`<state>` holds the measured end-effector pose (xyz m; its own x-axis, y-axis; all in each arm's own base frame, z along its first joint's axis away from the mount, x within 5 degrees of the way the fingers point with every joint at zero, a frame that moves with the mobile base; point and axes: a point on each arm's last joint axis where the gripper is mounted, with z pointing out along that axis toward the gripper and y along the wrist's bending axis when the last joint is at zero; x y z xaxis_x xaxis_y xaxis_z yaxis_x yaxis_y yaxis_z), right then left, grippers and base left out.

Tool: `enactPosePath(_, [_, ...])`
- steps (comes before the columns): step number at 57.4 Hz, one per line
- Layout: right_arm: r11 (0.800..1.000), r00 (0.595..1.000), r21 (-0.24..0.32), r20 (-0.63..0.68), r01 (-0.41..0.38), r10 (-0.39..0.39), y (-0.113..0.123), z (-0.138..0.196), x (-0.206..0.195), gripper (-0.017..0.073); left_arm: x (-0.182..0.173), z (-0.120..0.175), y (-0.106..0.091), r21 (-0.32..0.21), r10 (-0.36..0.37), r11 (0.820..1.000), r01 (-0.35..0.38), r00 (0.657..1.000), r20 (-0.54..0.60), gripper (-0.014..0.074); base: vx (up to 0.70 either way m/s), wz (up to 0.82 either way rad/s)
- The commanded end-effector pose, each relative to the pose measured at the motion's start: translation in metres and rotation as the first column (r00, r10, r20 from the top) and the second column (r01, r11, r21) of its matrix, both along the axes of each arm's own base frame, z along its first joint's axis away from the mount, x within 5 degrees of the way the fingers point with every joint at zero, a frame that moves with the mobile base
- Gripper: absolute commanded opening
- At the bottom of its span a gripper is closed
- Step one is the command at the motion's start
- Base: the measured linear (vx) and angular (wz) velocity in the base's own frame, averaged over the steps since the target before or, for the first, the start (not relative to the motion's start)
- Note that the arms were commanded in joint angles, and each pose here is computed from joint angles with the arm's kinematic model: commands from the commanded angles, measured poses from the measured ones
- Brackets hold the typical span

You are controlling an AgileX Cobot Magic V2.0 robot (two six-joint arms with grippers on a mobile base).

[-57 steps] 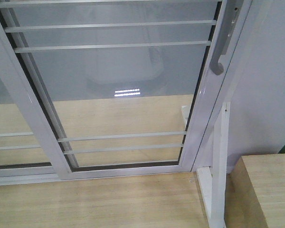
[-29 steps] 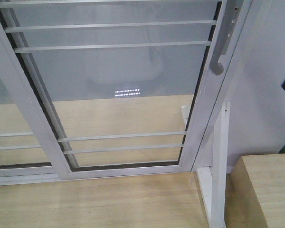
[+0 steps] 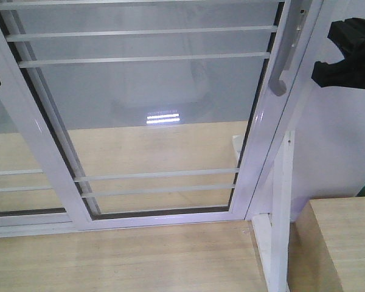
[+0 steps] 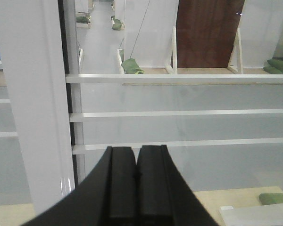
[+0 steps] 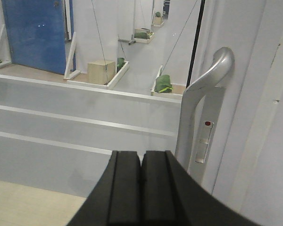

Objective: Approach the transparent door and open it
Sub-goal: 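Raise the right gripper and move it onto the silver door handle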

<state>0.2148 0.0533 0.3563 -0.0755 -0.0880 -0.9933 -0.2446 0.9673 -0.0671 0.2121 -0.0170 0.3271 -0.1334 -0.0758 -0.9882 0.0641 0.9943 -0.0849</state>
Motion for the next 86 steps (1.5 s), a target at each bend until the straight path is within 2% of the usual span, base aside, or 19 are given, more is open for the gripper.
enactPosePath(1, [0.999, 0.989, 0.036, 0.146, 0.002, -0.007, -0.001, 0.024, -0.002, 0.0000, -0.001, 0.025, 0.001, -0.009, 0.009, 1.000, -0.008, 0.989, 0.150, 0.0007, 0.00, 0.00])
enactPosePath(10, [1.000, 0.993, 0.028, 0.122, 0.002, -0.005, -0.001, 0.022, -0.002, 0.0047, -0.001, 0.025, 0.001, 0.052, 0.001, 0.999, -0.010, 0.987, 0.159, 0.0053, 0.00, 0.00])
enactPosePath(16, [1.000, 0.993, 0.009, 0.116, 0.001, -0.002, -0.001, 0.021, -0.002, 0.0120, -0.001, 0.025, 0.001, 0.059, 0.001, 0.998, -0.010, 0.987, 0.161, 0.0118, 0.00, 0.00])
enactPosePath(23, [1.000, 0.994, -0.020, 0.114, 0.001, 0.001, 0.000, 0.020, -0.002, 0.0269, -0.001, 0.025, 0.001, 0.059, 0.000, 0.998, -0.009, 0.988, 0.153, 0.0230, 0.00, 0.00])
enactPosePath(33, [1.000, 0.993, -0.015, 0.118, 0.001, 0.000, -0.001, 0.021, -0.002, 0.0536, -0.001, 0.024, 0.001, 0.059, 0.000, 0.998, -0.009, 0.989, 0.147, 0.0419, 0.00, 0.00])
enactPosePath(40, [1.000, 0.992, -0.013, 0.128, 0.002, -0.001, 0.000, 0.021, 0.000, 0.0640, -0.001, 0.024, 0.001, 0.059, 0.000, 0.998, -0.009, 0.990, 0.144, 0.0526, 0.00, 0.00])
enactPosePath(44, [1.000, 0.992, -0.010, 0.127, 0.003, -0.002, 0.000, 0.019, 0.003, 0.0650, -0.001, 0.023, 0.001, 0.059, -0.001, 0.998, -0.007, 0.992, 0.129, 0.0567, 0.00, 0.00])
enactPosePath(51, [1.000, 0.996, 0.001, 0.090, 0.013, -0.013, 0.000, 0.013, 0.010, 0.0638, -0.001, 0.019, 0.001, 0.061, -0.003, 0.998, -0.003, 0.996, 0.094, 0.0584, 0.00, 0.00])
enactPosePath(59, [0.993, 0.994, 0.072, 0.036, 0.096, -0.099, -0.016, 0.007, 0.016, 0.0622, -0.001, 0.017, 0.001, 0.063, -0.005, 0.998, 0.001, 0.998, 0.064, 0.0584, 0.00, 0.00])
enactPosePath(63, [0.987, 0.991, 0.089, 0.008, 0.133, -0.134, -0.023, 0.003, 0.021, 0.0617, -0.001, 0.015, 0.001, 0.064, -0.006, 0.998, 0.003, 0.999, 0.050, 0.0584, 0.00, 0.00])
enactPosePath(71, [0.980, 0.983, 0.080, -0.024, 0.183, -0.182, -0.032, -0.012, 0.039, 0.0596, -0.001, 0.015, 0.001, 0.064, -0.006, 0.998, 0.003, 0.999, 0.052, 0.0584, 0.00, 0.00])
enactPosePath(86, [0.977, 0.979, 0.062, -0.011, 0.205, -0.204, -0.030, -0.037, 0.088, 0.0554, -0.001, 0.016, 0.001, 0.064, -0.006, 0.998, 0.002, 0.999, 0.054, 0.0584, 0.00, 0.00])
